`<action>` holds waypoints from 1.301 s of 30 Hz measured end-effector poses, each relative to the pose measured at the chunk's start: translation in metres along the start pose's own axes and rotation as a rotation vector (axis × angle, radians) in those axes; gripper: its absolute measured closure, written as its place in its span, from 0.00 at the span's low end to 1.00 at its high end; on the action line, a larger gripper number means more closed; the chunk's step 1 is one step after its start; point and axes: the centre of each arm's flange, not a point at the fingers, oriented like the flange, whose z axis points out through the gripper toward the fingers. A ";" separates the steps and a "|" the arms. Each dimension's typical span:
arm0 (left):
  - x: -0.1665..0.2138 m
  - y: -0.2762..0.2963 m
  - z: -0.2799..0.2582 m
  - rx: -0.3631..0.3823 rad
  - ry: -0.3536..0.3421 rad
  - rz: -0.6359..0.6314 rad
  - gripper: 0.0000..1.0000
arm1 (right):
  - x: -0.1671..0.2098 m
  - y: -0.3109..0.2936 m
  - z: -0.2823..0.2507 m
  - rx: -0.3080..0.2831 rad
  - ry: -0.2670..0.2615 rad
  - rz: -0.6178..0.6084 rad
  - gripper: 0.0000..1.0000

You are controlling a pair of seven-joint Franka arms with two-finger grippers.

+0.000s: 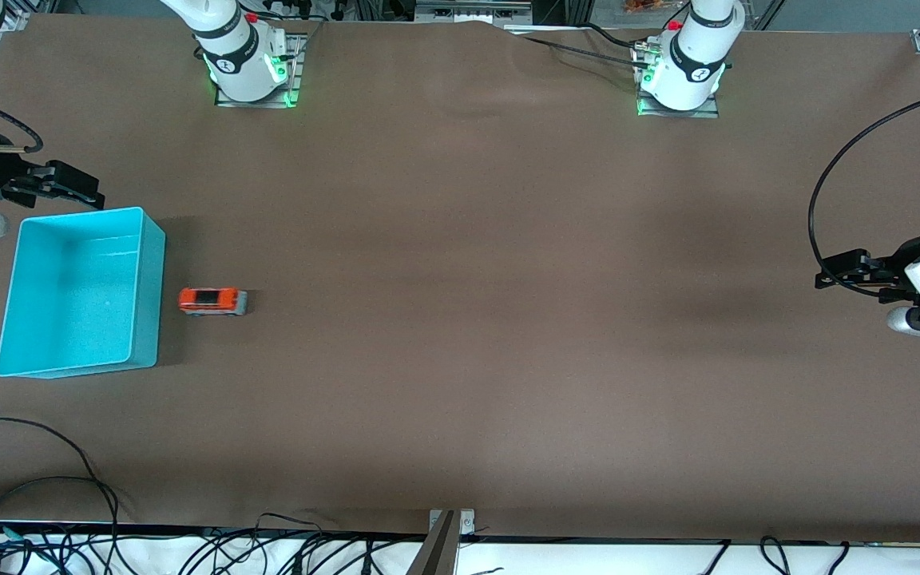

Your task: Wind up bus and store in blue box

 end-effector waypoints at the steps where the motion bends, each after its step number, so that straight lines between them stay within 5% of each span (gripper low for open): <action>1: -0.001 0.000 -0.001 0.001 0.002 0.000 0.00 | 0.000 0.000 0.000 0.000 0.000 0.000 0.00; 23: -0.008 0.017 -0.023 0.012 0.035 0.015 0.00 | 0.000 0.000 0.000 0.000 -0.001 0.001 0.00; 39: -0.065 0.061 -0.039 0.101 0.150 0.037 0.00 | 0.000 -0.001 0.000 0.000 0.000 0.000 0.00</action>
